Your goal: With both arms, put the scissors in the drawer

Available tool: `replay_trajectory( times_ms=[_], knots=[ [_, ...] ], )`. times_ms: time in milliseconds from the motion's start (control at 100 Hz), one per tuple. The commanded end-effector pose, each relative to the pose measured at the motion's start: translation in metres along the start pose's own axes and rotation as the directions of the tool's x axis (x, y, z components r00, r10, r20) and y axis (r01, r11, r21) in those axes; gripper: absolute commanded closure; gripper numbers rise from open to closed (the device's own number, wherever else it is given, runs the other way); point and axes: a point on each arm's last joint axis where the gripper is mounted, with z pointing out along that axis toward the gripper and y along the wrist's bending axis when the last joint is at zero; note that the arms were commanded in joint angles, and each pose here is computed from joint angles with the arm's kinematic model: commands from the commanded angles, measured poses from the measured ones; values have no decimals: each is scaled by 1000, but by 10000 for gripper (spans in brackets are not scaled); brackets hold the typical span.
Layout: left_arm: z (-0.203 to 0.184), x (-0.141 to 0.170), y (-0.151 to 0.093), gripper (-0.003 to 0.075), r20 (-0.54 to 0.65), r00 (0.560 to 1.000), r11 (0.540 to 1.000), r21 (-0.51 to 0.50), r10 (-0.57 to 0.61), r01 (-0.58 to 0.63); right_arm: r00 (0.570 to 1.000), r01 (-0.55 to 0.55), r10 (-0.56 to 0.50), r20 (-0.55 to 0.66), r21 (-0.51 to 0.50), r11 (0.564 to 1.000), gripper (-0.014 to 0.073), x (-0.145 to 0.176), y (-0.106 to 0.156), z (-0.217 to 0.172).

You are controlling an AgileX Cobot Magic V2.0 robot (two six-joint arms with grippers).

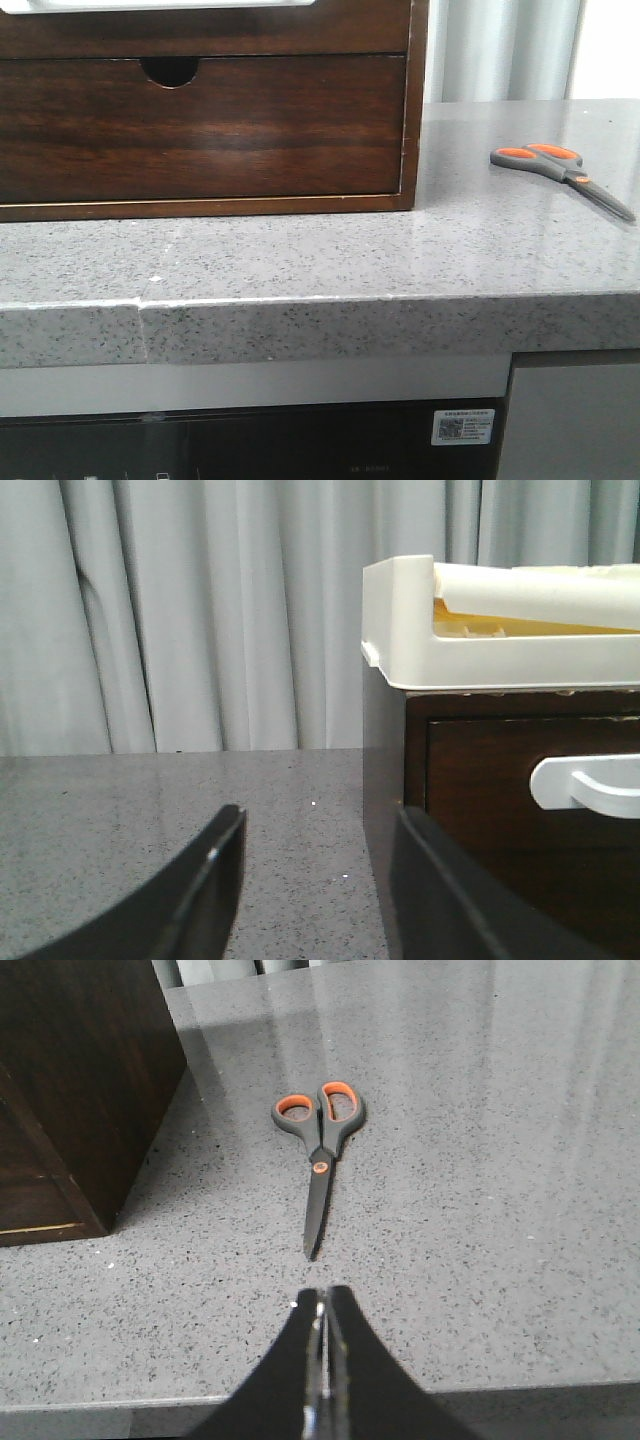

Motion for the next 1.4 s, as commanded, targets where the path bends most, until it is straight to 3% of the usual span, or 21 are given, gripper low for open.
replay_trajectory(
  times_ms=[0,130,180,230,300,410,510,630,720,800,1010,1090,1200,1390],
  knots=[
    [8,-17,-1,283,103,992,997,6,76,-77,995,7,-7,96,-2,1000,701,-17,1,-2],
    [19,-20,-7,299,166,942,953,31,293,-302,997,7,-6,79,-2,1000,701,-15,1,-1],
    [24,-21,-13,299,222,884,899,57,412,-434,997,6,-6,74,-1,1000,701,-13,1,0],
    [29,-21,-22,300,291,794,810,94,534,-579,998,6,-6,67,0,1000,701,-10,0,1],
    [34,-21,-33,301,381,728,738,152,570,-657,999,5,-5,51,0,1000,701,-7,0,2],
    [40,-21,-44,323,436,739,728,235,514,-645,1000,5,-5,30,1,1000,701,-3,0,3],
    [46,-17,-53,332,461,705,661,289,538,-693,1000,5,-5,18,0,1000,701,-2,0,3],
    [59,-13,-64,332,466,709,619,359,529,-699,1000,5,-5,16,0,1000,701,-2,0,3],
    [72,-13,-69,332,444,742,632,397,502,-665,1000,5,-5,14,0,1000,701,-2,0,3],
    [83,-13,-75,332,435,750,617,429,499,-659,1000,5,-5,7,0,1000,701,-1,0,3],
    [106,-12,-88,332,483,664,511,423,571,-748,1000,5,-5,5,0,1000,701,-1,0,3],
    [112,-8,-92,332,481,660,493,439,577,-751,1000,5,-5,5,0,1000,701,-1,0,3],
    [119,2,-98,332,500,614,429,442,611,-788,1000,5,-5,5,0,1000,701,-1,0,3],
    [130,5,-102,332,487,621,427,456,614,-781,1000,5,-5,5,0,1000,701,-1,0,3]
  ],
)
